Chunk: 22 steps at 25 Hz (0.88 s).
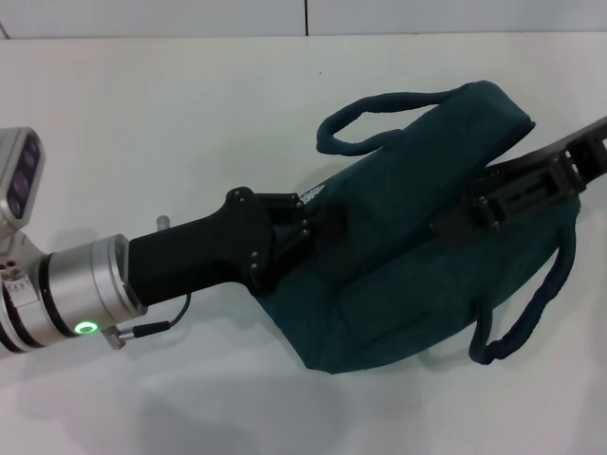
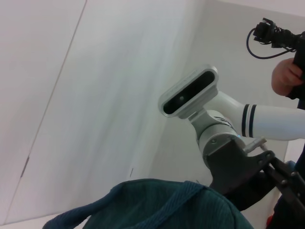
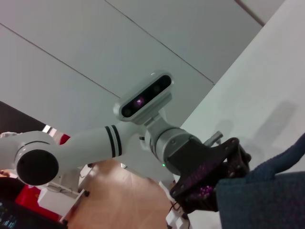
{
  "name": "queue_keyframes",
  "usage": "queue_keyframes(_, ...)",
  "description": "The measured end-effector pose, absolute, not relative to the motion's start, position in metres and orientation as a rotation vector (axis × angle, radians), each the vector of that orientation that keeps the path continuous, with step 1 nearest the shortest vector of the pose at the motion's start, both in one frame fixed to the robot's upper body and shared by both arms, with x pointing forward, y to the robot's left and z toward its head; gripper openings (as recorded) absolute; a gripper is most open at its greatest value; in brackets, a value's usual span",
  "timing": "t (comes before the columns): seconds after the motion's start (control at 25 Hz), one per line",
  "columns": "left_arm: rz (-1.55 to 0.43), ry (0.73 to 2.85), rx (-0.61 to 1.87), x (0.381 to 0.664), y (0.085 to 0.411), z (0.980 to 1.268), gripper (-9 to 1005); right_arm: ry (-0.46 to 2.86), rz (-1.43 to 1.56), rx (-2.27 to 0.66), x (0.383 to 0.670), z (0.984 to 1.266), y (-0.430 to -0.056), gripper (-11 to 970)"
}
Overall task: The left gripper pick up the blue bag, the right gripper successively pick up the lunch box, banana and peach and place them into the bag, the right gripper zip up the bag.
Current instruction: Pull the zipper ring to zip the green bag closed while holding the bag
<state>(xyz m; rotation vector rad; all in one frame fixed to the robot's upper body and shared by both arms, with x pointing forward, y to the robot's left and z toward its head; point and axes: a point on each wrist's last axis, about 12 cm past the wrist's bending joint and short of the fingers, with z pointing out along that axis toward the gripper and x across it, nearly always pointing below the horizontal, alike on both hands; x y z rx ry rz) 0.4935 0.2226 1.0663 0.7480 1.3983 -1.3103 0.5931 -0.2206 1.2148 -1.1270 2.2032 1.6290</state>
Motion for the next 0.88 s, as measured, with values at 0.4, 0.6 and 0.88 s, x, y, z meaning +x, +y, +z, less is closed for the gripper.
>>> queue_keyframes(0.4,-1.281,1.415,0.727,0.497,0.223,1.065,55,2.216,1.641,-1.128,0.594,1.220,-0.226,744)
queue_keyframes(0.6,-1.273,1.423,0.721,0.498,0.222,1.064,55,2.195,1.654,-1.119,0.595,1.224,-0.228,744)
queue_keyframes(0.88,-1.266,1.432,0.718,0.498,0.222,1.063,55,2.171,1.690,-1.086,0.596,1.228,-0.230,743)
